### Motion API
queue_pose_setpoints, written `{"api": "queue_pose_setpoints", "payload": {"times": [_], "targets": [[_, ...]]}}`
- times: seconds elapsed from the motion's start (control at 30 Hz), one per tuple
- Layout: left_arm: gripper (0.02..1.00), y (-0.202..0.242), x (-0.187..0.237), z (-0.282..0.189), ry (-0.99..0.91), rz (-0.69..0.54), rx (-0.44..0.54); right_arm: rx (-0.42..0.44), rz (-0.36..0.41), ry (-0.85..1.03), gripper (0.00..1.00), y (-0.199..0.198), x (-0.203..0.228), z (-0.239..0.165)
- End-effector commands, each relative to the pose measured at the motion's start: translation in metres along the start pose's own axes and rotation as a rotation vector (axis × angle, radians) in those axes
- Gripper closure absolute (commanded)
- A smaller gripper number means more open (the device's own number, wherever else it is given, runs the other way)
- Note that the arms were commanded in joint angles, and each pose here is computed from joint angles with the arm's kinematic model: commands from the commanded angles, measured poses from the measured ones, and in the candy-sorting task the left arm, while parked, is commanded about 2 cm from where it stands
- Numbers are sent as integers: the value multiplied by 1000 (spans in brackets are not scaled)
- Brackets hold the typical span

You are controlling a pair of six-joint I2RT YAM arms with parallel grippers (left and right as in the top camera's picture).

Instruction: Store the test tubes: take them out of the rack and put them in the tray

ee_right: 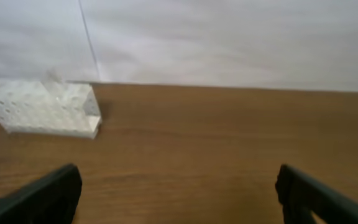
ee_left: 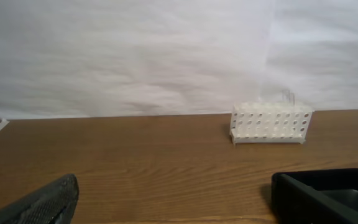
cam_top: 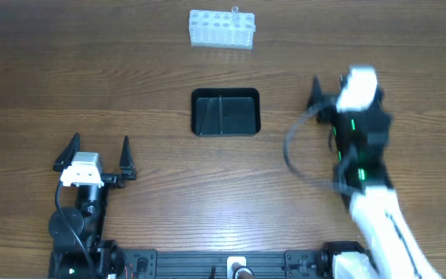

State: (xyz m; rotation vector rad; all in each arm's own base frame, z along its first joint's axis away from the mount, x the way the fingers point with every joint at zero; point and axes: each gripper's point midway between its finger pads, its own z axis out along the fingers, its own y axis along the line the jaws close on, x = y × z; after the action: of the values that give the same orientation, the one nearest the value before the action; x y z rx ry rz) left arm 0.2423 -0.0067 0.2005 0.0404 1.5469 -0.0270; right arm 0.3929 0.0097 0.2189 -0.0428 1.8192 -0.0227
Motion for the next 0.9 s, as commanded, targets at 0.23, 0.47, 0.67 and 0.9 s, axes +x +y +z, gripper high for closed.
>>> {"api": "queue_pose_setpoints", "payload": {"times": [0.23, 0.47, 0.67, 0.9], "targets": [[18, 0, 0, 0, -6, 15, 4, -219, -79, 35, 9, 124, -37, 90], [18, 0, 0, 0, -6, 15, 4, -137, -95, 122, 9, 186, -26, 119], [18, 0, 0, 0, -6, 15, 4, -11, 2, 225, 9, 195, -11, 148], [18, 0, 0, 0, -6, 15, 4, 3, 21, 263, 20, 209, -7, 182]]}}
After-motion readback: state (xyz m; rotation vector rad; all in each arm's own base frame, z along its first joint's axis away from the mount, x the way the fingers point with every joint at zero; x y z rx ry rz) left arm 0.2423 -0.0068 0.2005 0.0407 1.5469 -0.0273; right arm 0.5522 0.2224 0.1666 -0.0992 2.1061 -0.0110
